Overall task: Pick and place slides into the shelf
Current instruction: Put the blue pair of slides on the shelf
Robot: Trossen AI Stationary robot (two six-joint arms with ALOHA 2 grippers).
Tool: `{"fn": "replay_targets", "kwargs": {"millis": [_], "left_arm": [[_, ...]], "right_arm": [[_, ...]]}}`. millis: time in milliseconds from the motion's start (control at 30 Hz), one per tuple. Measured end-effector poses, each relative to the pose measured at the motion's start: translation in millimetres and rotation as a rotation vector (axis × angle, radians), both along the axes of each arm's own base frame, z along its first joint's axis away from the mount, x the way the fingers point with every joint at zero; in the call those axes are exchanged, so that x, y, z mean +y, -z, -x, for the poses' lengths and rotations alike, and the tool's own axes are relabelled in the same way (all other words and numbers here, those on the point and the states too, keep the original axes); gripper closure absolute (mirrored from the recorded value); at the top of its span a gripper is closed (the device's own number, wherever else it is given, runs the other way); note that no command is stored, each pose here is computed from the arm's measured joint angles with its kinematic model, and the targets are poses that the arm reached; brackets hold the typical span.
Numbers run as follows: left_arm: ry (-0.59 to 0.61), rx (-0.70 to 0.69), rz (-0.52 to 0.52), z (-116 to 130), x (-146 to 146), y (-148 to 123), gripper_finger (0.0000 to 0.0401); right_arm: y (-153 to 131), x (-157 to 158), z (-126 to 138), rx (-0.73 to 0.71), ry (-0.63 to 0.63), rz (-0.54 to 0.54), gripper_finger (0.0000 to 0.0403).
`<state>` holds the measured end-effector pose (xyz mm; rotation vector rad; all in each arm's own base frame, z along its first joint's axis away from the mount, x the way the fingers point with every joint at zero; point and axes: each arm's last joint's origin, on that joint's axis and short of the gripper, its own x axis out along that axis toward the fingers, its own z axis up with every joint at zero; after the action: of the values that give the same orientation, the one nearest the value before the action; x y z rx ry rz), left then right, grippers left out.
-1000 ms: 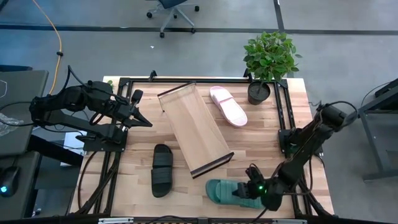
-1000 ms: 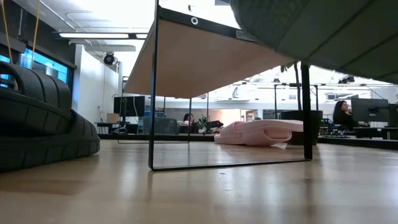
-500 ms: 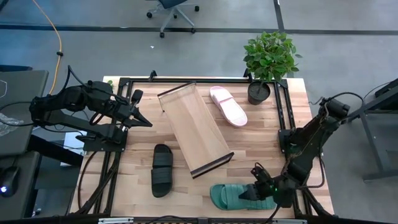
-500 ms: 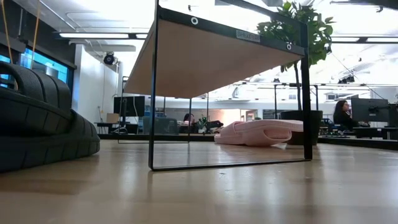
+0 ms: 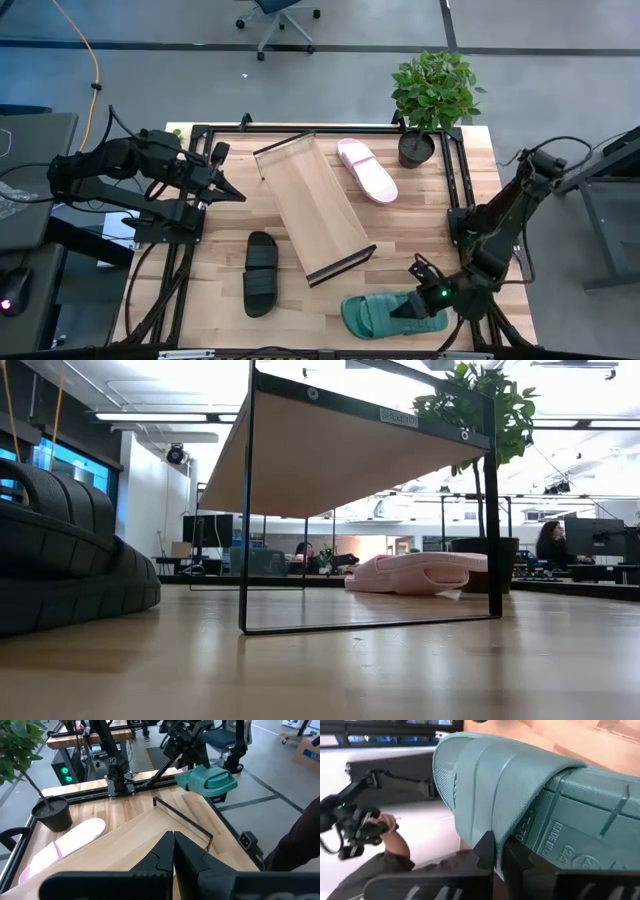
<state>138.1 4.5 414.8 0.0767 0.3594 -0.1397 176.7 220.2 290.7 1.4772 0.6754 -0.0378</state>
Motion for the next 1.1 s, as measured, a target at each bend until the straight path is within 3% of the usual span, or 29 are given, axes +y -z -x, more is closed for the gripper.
{"fn": "replay_targets", "kwargs": {"millis": [567,1100], "left_arm": [[-0.080,0.001,0.001,-0.3,2.2,-0.2,0.0400],[-0.126,0.005,0.037,-0.3,3.0,-0.2,0.0400]], "right_arm": [[-27.1,-11.6,19.8,-0.113,-0.064,0.004,0.0403],[-66.6,-48.2,43.2,-0.314,-0.089,0.063,0.0403]]}}
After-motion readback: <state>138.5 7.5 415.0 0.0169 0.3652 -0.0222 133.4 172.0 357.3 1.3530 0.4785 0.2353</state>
